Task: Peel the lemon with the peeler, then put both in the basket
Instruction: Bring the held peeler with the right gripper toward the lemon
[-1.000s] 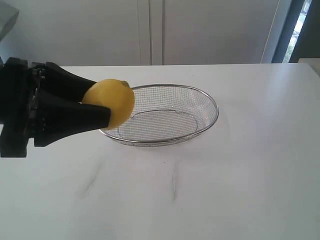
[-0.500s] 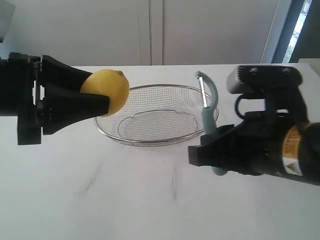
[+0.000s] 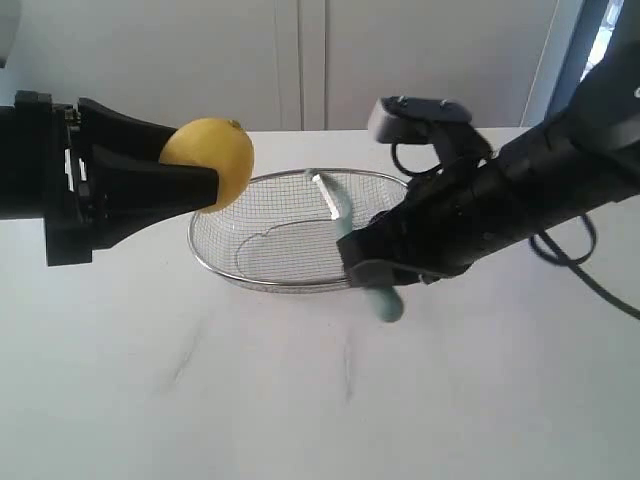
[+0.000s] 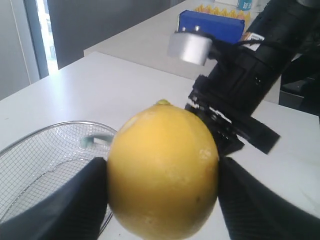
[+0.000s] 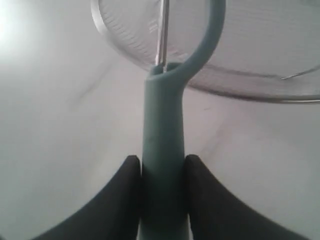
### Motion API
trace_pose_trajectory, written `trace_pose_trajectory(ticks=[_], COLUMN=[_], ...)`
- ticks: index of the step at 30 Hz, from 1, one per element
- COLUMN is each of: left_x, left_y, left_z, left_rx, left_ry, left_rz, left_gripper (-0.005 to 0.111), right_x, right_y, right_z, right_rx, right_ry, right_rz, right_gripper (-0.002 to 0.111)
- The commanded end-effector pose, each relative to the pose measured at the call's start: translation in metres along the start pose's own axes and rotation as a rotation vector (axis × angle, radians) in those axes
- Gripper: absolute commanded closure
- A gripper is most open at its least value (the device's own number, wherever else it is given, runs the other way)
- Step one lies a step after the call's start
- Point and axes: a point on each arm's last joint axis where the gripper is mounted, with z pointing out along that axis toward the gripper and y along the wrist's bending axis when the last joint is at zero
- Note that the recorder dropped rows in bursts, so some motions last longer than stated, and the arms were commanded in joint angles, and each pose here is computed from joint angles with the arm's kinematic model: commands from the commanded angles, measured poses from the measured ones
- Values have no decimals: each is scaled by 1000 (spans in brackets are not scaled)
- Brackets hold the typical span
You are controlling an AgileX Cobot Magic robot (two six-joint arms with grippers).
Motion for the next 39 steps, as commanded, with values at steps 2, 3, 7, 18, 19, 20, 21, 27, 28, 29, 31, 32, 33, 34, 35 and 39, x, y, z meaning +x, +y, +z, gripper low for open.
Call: trace_pose_trajectory(ticks=[2, 3, 7, 18, 19, 20, 21, 27, 28, 29, 31, 32, 33, 34, 35, 39], left_x=[-4, -4, 1, 22, 23, 23, 23, 22, 22, 22, 22, 22, 22, 22, 22, 23], left_y=[-2, -2, 3, 23, 23, 23, 23, 24, 24, 24, 24, 24, 24, 24, 24, 26], left_z=[-1, -1, 3, 21, 21, 21, 21, 21, 21, 21, 21, 21, 21, 21, 21, 21], left_rx=[4, 2, 0, 14, 15, 15, 14, 8, 9, 9, 9, 9, 9, 9, 9, -13], left_ry=[-40, -39, -25, 10, 9, 9, 10, 5, 5, 5, 5, 5, 5, 5, 5, 15], left_rz=[-26, -26, -40, 59, 74, 74, 74, 70, 73, 73, 76, 76, 78, 81, 81, 81], left_gripper=[107, 107, 107, 107, 107, 107, 107, 107, 107, 107, 107, 107, 107, 107, 107, 107], right_x=[-5, -4, 0, -3, -3, -3, -2, -1, -1, -1, -2, -2, -2, -2, -2, -2], right_y=[7, 7, 11, 17, 18, 19, 20, 32, 33, 35, 34, 34, 34, 34, 34, 34], right_z=[8, 10, 13, 11, 11, 12, 12, 17, 17, 18, 18, 18, 19, 19, 19, 19], right_rx=[-184, -193, -258, -331, -332, -334, -335, -339, -340, -339, -334, -331, -328, -327, -327, -327], right_ry=[9, 24, 68, 57, 60, 66, 69, 80, 79, 80, 76, 73, 69, 70, 71, 74], right_rz=[-7, 2, 37, 136, 150, 166, 170, 192, 193, 199, 215, 216, 216, 220, 226, 244], right_gripper=[108, 108, 108, 108, 108, 108, 108, 108, 108, 108, 108, 108, 108, 108, 108, 108])
